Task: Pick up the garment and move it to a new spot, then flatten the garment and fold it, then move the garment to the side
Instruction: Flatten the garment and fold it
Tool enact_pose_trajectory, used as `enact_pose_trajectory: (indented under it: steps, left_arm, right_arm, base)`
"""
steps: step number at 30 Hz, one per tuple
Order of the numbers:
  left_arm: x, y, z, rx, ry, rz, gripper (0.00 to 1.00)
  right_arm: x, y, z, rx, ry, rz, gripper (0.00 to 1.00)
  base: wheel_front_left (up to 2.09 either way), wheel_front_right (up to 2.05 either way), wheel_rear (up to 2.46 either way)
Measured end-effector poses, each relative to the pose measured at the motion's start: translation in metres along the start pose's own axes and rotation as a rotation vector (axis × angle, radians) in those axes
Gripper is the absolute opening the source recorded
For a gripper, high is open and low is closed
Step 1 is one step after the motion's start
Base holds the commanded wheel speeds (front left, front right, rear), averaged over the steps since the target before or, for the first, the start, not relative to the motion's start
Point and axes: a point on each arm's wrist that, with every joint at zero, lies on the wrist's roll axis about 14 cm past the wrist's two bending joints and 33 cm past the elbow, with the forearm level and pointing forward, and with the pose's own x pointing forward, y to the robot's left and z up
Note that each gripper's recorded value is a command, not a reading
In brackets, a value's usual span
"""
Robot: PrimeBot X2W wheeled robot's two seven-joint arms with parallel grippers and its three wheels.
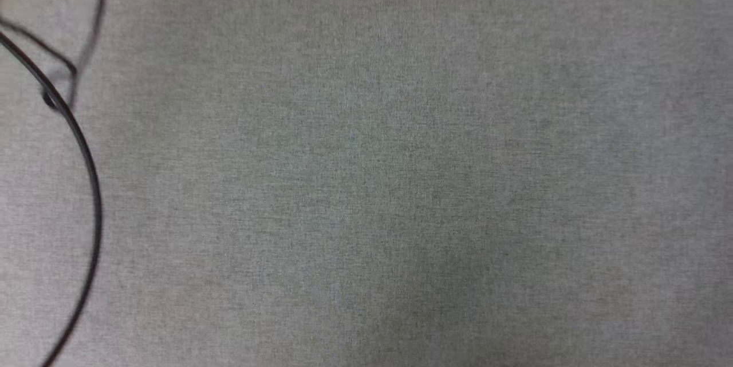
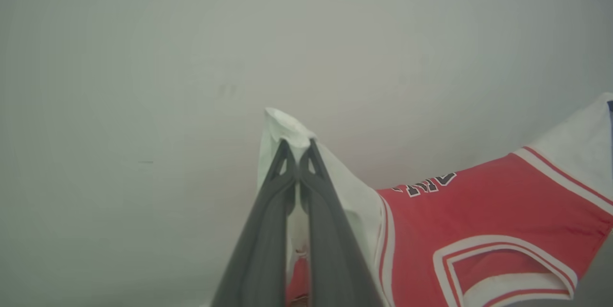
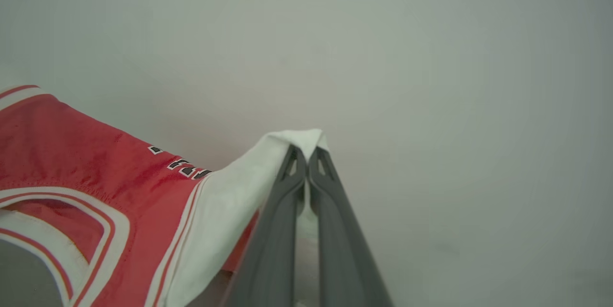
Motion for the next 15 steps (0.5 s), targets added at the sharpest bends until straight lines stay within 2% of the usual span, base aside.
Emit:
enact_pose_trajectory:
  steps: [7,15]
  left_arm:
    - [-0.045,0.004,-0.034,-0.046,0.044,0.055,0.00]
    - [-0.117,0.001,-0.064,-0.100,0.118,0.133,0.00]
  right_arm:
    - [-0.045,0.014,-0.048,0.049,0.080,0.029,0.00]
    - [-0.118,0.037,-0.091,0.109,0.187,0.048,0.00]
  base:
    - [0.00,0.00,0.00]
    - [0.00,0.00,0.00]
